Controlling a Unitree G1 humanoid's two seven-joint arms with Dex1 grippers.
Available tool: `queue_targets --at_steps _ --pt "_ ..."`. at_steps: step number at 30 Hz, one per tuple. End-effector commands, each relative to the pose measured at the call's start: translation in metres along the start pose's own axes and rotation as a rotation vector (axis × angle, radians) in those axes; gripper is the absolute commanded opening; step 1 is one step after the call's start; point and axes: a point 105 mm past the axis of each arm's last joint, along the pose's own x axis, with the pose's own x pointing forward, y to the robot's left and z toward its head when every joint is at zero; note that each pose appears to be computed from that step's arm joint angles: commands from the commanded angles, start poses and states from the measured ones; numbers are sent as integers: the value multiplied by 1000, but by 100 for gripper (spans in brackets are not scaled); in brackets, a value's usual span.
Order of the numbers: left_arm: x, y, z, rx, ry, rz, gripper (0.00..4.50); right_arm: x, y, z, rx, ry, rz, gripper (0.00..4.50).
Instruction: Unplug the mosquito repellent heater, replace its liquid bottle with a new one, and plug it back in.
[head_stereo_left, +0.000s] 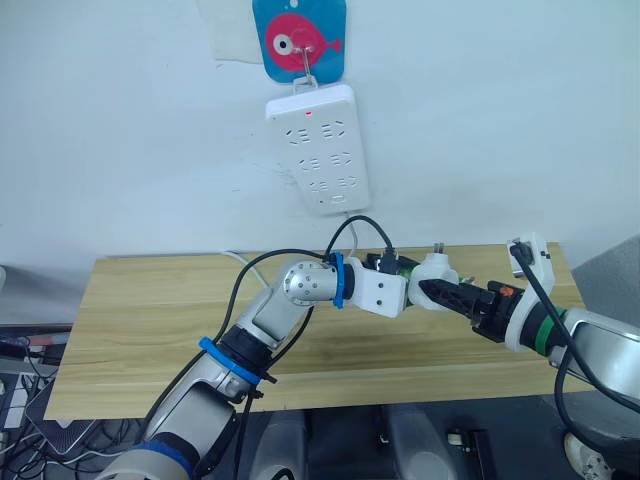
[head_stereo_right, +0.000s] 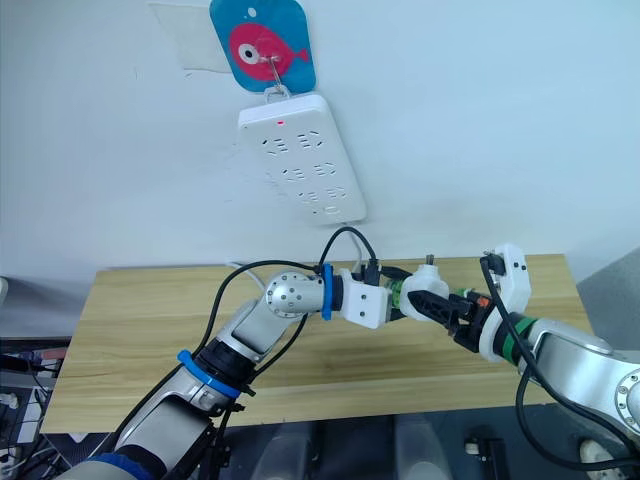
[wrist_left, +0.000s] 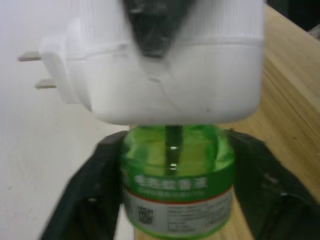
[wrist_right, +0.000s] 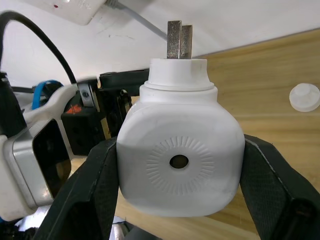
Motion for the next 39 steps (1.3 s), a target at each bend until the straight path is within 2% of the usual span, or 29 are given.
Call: queue_targets --at_steps 1,5,7,9,12,16,20,23,25,27,34,39 --pt "2 0 9 24 -23 2 229 -3 14 2 -11 -19 47 299" --pt "3 3 7 0 -22 11 229 -1 18 5 -8 -39 59 299" --pt "5 4 11 -26 -62 15 229 -2 23 9 -52 -38 75 299" --pt "6 6 13 -53 -83 32 229 -4 26 13 -59 -57 87 369" --pt "6 7 9 -107 -86 33 229 -7 27 17 -73 -85 65 448" --pt "8 11 12 -191 -149 76 229 -21 33 -1 -230 5 41 448" --pt "12 22 20 -437 -273 171 229 -28 36 0 -257 -152 -39 448" --pt "12 24 23 -532 -314 187 229 -28 38 -2 -350 -219 -77 448" --pt "13 22 31 -663 -385 169 229 -24 32 2 -434 -294 -137 448" --pt "11 22 40 -744 -454 162 229 -22 28 9 -439 -400 -200 448" --pt "6 23 53 -828 -517 144 229 -13 35 13 -417 -545 -222 448" --pt "7 21 49 -832 -492 151 229 -8 50 26 -497 -618 -202 448"
